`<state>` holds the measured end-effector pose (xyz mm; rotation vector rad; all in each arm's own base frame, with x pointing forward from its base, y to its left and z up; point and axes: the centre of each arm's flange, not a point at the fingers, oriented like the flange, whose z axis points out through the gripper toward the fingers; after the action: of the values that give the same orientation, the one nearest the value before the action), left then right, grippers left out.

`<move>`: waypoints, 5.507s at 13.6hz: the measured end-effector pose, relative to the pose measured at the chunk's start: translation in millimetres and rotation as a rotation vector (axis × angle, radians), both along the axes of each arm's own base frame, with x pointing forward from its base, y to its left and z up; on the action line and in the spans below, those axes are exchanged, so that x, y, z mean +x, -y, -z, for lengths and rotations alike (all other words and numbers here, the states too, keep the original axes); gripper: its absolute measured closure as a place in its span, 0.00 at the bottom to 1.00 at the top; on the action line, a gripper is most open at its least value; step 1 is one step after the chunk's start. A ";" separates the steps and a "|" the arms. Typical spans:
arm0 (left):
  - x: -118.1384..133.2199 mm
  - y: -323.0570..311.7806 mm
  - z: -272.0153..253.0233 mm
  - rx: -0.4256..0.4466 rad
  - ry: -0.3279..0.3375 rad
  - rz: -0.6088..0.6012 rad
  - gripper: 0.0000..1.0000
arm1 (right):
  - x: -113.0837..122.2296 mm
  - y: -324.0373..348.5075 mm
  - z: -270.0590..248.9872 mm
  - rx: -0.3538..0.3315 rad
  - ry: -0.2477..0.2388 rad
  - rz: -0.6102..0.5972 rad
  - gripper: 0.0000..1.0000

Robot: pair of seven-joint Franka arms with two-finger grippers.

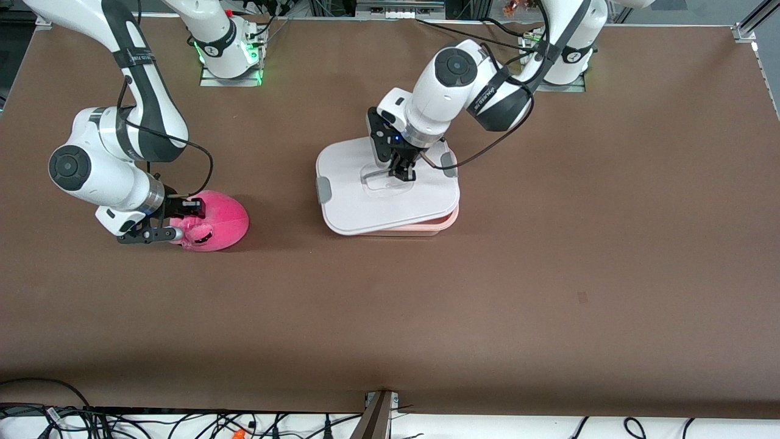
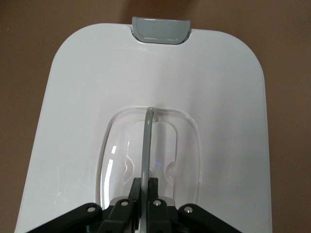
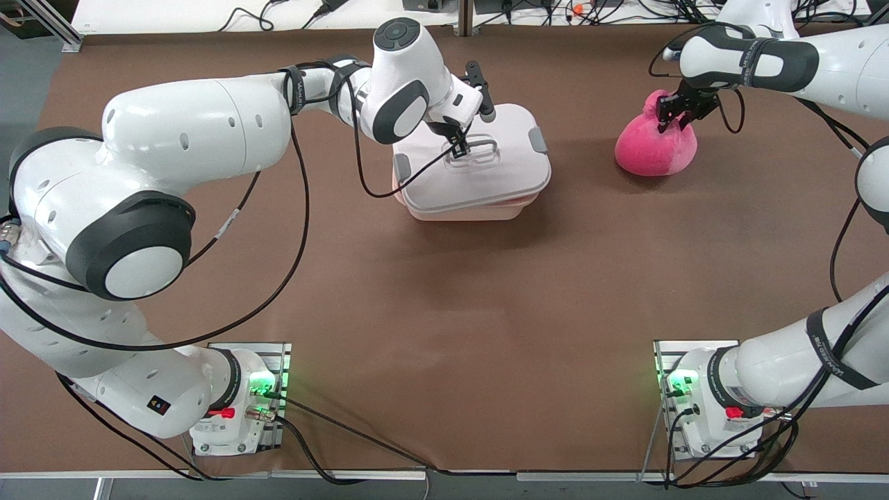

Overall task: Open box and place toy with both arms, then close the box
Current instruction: 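Lift the lid off with the left gripper while the right gripper grasps the toy, then carry the pink toy into the pink box with the right gripper, then release the toy and withdraw the right gripper while the left gripper brings the lid, then lower the lid onto the box with the left gripper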

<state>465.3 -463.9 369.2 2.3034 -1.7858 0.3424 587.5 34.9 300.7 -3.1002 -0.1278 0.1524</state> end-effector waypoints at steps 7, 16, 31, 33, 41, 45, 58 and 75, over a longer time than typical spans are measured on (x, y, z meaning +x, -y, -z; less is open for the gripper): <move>24.1 -52.3 -94.6 0.164 -0.193 -0.008 0.93 | 12.8 -9.4 -29.1 0.012 0.010 -0.112 0.92; 109.9 -287.7 -209.7 0.261 -0.298 -0.096 0.93 | 12.8 -136.6 -166.8 0.072 -0.057 -0.552 0.93; 152.4 -466.3 -156.5 0.222 -0.347 0.120 0.93 | -114.3 -471.6 -138.4 -0.101 -0.034 -1.244 0.93; 152.4 -466.3 -156.5 0.222 -0.347 0.120 0.93 | -111.5 -472.1 -129.5 -0.107 -0.045 -1.245 0.93; 152.9 -463.8 -154.8 0.210 -0.350 0.124 0.93 | -109.3 -504.5 9.1 -0.207 -0.071 -1.240 0.82; 153.2 -462.8 -153.9 0.205 -0.351 0.125 0.93 | -104.1 -523.1 3.8 -0.181 0.063 -1.165 0.41; 147.8 -365.3 -153.4 0.141 -0.334 0.257 0.93 | 11.2 -325.9 -258.5 -0.032 0.250 -0.534 0.00; 44.4 -36.2 2.3 -0.030 0.050 0.300 0.93 | -52.4 -31.5 -302.8 -0.038 0.078 0.139 0.00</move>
<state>509.7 -427.7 367.0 1.9824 -2.0958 0.3735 535.1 66.4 603.4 -3.1397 0.0888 0.0296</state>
